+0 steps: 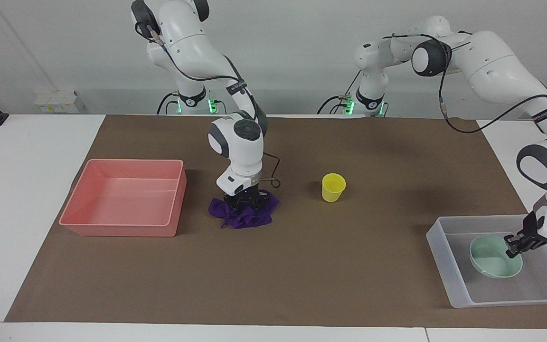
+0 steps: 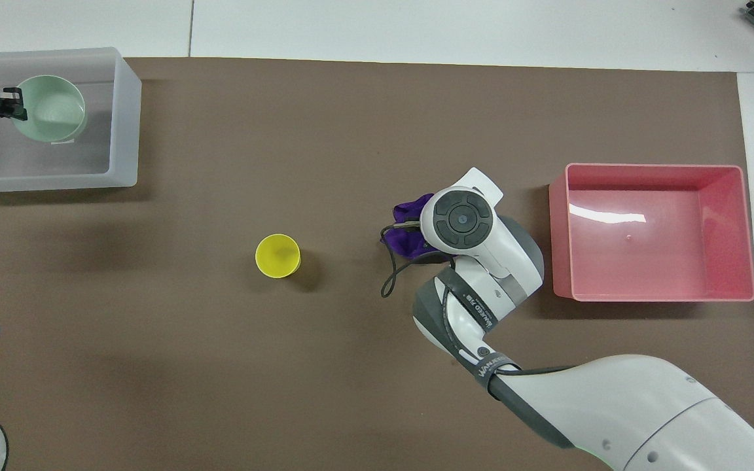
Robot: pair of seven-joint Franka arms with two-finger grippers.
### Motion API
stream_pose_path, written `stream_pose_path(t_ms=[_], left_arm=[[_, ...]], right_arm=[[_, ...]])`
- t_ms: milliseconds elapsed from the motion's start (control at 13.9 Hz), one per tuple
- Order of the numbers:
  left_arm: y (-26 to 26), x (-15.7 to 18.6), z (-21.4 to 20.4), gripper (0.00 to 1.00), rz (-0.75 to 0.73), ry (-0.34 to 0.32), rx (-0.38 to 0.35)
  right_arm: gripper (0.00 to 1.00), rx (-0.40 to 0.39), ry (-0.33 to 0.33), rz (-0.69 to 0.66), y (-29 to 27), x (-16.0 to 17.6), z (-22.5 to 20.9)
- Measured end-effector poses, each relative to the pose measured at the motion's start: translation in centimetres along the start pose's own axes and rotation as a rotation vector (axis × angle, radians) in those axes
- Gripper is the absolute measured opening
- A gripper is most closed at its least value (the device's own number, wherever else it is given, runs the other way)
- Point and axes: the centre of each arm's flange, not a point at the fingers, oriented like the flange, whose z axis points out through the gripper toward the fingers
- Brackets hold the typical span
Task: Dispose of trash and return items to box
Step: 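Grasp the purple cloth with the right gripper and lift it, then carry the purple cloth into the pink box while the left gripper releases the bowl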
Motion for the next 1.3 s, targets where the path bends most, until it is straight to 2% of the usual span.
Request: stream_pose_path(t_ms=[144,216,505,649,721,1009,1153,1225,1297], left_arm=[[-0.2,-0.2,1.7,0.04,-0.003,-0.007,0.000],[-0.5,-0.2,2.6,0.04,-0.006,-0.004,0.002],[-1.3,-0.5,5.1,0.04,-0.007,0.026,0.025],[-1.5,-0.6,5.4,0.10,-0.007,0.037,0.031],[-1.6,-0.7,5.5,0.10,-0.007,0.035,0.032],[-1.4,-0.4,4.1,0.52,0.000,0.050,0.037],[-0.6,-0.1,1.8,0.75,0.011,0.068,0.037],[-0.1,-0.1,0.2,0.91,0.018,0.072,0.034],[0.6,-0.3,-1.6,0.99,0.026,0.075,0.032]], right_arm=[[0.11,-0.005,-0.001,0.039,0.0,0.2,-0.4],[0.07,-0.007,0.003,0.062,0.1,0.5,-1.0],[0.07,-0.006,0.035,0.162,2.2,2.2,-5.8],[0.07,-0.012,0.056,0.209,4.6,3.4,-8.8],[0.07,-0.016,0.066,0.227,5.6,3.9,-10.2],[0.07,-0.030,0.096,0.251,7.0,3.9,-14.4],[0.07,-0.039,0.102,0.259,7.5,3.6,-16.4],[0.07,-0.031,0.097,0.270,7.8,3.4,-17.6],[0.07,-0.015,0.086,0.275,8.3,3.3,-19.1]])
